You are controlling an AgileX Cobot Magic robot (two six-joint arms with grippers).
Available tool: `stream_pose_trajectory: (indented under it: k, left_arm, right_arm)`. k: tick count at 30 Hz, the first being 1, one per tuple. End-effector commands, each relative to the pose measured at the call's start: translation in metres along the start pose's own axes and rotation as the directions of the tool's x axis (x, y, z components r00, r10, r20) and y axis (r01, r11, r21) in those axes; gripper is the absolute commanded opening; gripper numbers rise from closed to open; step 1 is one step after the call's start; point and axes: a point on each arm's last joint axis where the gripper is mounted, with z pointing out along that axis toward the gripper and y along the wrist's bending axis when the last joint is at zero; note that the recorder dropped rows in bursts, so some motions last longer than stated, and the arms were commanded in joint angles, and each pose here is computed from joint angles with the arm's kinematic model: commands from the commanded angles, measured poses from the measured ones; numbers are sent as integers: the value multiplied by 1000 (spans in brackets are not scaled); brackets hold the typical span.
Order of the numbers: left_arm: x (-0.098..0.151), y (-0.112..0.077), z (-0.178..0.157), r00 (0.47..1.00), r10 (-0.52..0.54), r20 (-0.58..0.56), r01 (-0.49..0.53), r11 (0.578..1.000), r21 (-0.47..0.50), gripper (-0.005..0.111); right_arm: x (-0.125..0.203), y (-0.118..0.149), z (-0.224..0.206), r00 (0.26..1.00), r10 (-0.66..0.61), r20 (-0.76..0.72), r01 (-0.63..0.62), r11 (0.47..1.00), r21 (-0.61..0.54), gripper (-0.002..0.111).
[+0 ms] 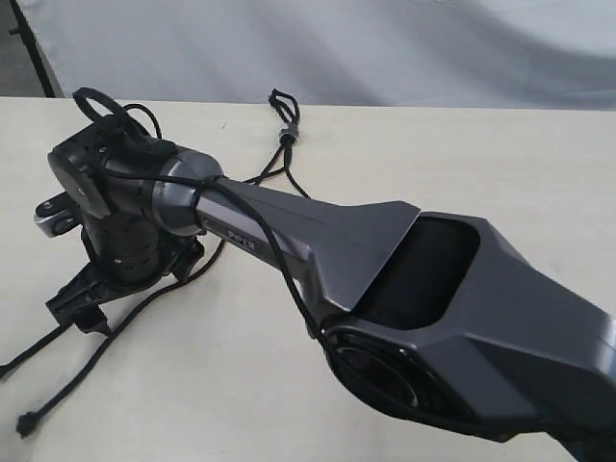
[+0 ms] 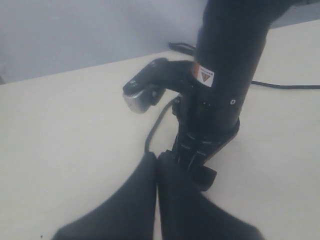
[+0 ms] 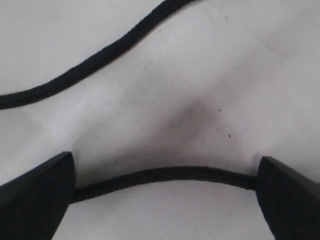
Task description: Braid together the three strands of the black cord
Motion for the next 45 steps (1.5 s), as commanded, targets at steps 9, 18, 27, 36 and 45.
stream_pose_trajectory:
  k: [9, 18, 27, 36, 45]
  left_arm:
    - [0, 0, 0, 1000, 0, 12, 0, 1000, -5, 1]
    - [0, 0, 0, 1000, 0, 12, 0, 1000, -5, 1]
    - [0, 0, 0, 1000, 0, 12, 0, 1000, -5, 1]
    - [0, 0, 0, 1000, 0, 12, 0, 1000, -5, 1]
    - [0, 0, 0, 1000, 0, 12, 0, 1000, -5, 1]
  right_arm:
    - [8, 0, 9, 998, -51, -44, 52, 998, 27, 91]
    - [38, -7, -11, 986, -80, -148, 86, 996, 36, 91]
    - [75, -48, -30, 967, -45, -252, 82, 987, 136, 91]
    - [82, -64, -82, 991, -5, -133, 25, 988, 150, 91]
    - [67, -34, -80, 997, 76, 27, -72, 991, -109, 91]
